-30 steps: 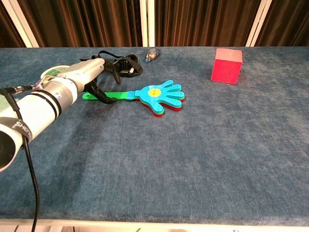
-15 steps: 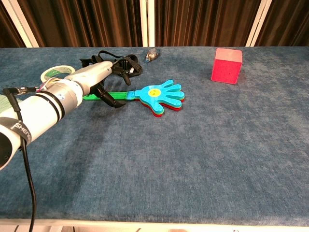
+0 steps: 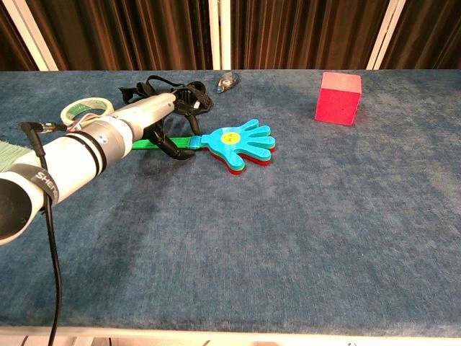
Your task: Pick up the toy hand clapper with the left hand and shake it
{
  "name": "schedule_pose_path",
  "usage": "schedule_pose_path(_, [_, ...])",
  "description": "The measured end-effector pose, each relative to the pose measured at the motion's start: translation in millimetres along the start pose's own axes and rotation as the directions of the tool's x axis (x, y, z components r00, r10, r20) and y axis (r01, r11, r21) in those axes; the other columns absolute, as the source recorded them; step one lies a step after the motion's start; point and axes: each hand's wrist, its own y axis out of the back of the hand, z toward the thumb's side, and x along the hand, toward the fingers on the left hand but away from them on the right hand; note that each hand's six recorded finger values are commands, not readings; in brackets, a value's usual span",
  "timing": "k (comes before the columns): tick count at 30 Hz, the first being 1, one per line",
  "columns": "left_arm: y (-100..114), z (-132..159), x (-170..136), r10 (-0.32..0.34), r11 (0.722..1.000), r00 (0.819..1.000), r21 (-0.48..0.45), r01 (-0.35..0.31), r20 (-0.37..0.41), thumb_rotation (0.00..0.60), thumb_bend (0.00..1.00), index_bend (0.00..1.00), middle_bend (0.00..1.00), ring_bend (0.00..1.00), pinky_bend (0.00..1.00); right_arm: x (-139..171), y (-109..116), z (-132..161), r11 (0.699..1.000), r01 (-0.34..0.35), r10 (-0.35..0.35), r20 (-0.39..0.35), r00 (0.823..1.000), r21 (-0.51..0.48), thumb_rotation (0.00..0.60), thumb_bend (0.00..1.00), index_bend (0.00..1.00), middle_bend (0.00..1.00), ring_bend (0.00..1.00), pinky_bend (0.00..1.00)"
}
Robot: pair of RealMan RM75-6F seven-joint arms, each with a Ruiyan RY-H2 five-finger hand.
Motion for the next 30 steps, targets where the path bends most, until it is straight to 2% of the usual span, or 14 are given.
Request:
schedule_pose_path(5, [-3.4,1.2,0.2,-0.012,1.0,1.0,0.001,0.012,0.002,0.6,0.33,0.46,0.1,0.0,0.01,0.0,1.0,-0.6,1.0,0.003,-0.003,0.0,1.0,-0.001,0.6,0.29,0.0,0.0,0.0,0.0])
schedule_pose_path(9, [-3.2,0.7,0.3,-0.008,1.0,1.0,0.001,0.008,-0.003,0.6,0.36,0.55,0.11,0.0,0.03,0.2,1.2,-0.9,1.0,0.004,-0.004,0.0,1.0,-0.003,0.6,0.29,0.0,0.0,0.0,0.0])
schedule_pose_path(11, [-0.4,0.9,0.1,0.006,1.0,1.0,-0.001,-0.006,-0.004,0.6,0.39,0.59,0.14,0.01,0.09,0.2,1.6,-1.3,1.0,0.007,-0.007,-0.001,1.0,-0.005,0.6,0.29,0.0,0.0,0.0,0.0])
schedule_pose_path(13, [4.0,1.6,-0.3,0.026,1.0,1.0,-0.006,-0.026,-0.002,0.6,0.41,0.62,0.21,0.06,0.2,0.4,1.8,-2.0,1.0,0.008,-0.008,0.0,1.0,-0.007,0.6,0.29,0.0,0.0,0.0,0.0])
schedule_pose_path(19, [24.0,3.4,-5.1,0.099,0.995,0.994,0.021,-0.1,0.04,0.6,0.42,0.63,0.5,0.36,0.47,1.2,2.1,-4.2,1.0,0.012,-0.012,0.003,1.0,-0.009,0.6,0.29,0.0,0.0,0.0,0.0])
schedule_pose_path(22, [30.2,-1.7,-7.9,0.097,0.994,0.994,0.047,-0.099,0.05,0.6,0.42,0.63,0.6,0.46,0.62,1.2,1.5,-3.5,1.0,0.011,-0.011,0.001,1.0,-0.009,0.6,0.29,0.0,0.0,0.0,0.0])
schedule_pose_path(24, [29.8,-4.3,-9.2,0.085,0.993,0.995,0.072,-0.089,0.052,0.6,0.42,0.63,0.64,0.52,0.69,1.4,1.0,-2.3,1.0,0.009,-0.009,-0.002,1.0,-0.01,0.6,0.3,0.0,0.0,0.0,0.0])
schedule_pose_path(30, [25.9,-15.9,-12.2,0.029,0.985,0.999,0.167,-0.035,0.035,0.6,0.42,0.6,0.67,0.63,0.83,1.4,1.0,1.3,1.0,0.01,-0.01,-0.013,1.0,-0.01,0.6,0.3,0.0,0.0,0.0,0.0])
